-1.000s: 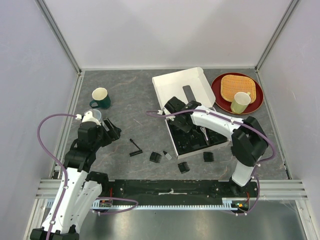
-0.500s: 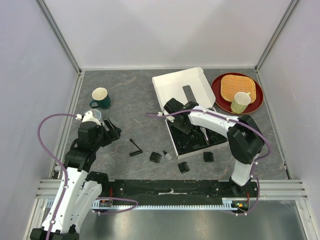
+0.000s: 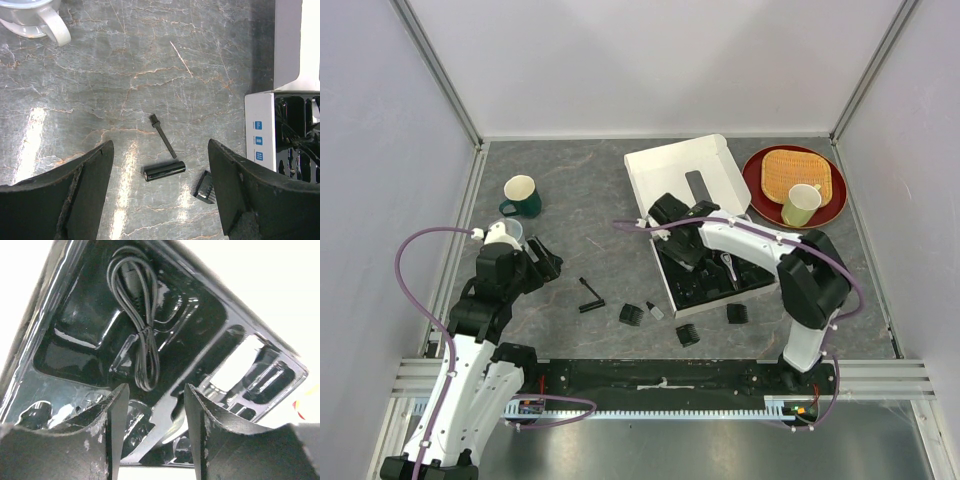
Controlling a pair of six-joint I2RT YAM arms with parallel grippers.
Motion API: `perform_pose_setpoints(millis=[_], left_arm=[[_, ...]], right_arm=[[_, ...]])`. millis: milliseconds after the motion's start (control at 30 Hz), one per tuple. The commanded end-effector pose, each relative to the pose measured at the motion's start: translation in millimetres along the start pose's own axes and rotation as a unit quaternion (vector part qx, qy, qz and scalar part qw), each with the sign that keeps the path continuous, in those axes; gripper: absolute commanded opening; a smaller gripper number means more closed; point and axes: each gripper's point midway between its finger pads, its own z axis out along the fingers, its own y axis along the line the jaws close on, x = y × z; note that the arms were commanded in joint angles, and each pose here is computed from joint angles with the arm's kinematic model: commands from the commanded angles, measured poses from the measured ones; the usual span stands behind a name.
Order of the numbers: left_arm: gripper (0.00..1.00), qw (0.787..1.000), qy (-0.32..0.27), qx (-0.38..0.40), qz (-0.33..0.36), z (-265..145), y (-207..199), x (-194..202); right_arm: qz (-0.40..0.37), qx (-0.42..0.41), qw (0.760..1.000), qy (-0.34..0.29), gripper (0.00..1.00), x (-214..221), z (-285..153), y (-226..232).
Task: Sort the hair-cutting tools
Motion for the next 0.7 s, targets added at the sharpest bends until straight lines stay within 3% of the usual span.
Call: perform_pose_setpoints(millis=[0,167,400,500,567,633,667], left_arm=[[0.82,1.0,-0.014,0.02,-0.009,-5,-12,-12],[0.82,1.0,-0.012,0.024,-0.008,-4,-13,-12],[0.83,0.994,0.027,0.105,0.018,-2,-40,1],[0.83,0.986,0.059,0.154,0.029,-2,-57,11],[0.83,0.978,0.084,0.19,0.034,-5,-69,18],[0.82,0.972,0.099,0.21,0.038,-7,-75,22],[0.82,0.968,0.108,0.223,0.04,-9,-79,25]], right_arm=[[0.056,0.032,0.993,-0.1,0.58,-34,-51,-26],[0.122,0.064,0.971,-0.194,0.67,-51,-91,-46],[0.26,0.12,0.933,-0.218,0.69,-20,-110,-65],[0.336,0.17,0.898,-0.225,0.73,8,-115,-80],[0.422,0.215,0.846,-0.243,0.85,31,-124,-103],[0.462,0.221,0.829,-0.224,0.88,57,-108,-106],[0.502,0.221,0.809,-0.212,0.9,76,-100,-114]])
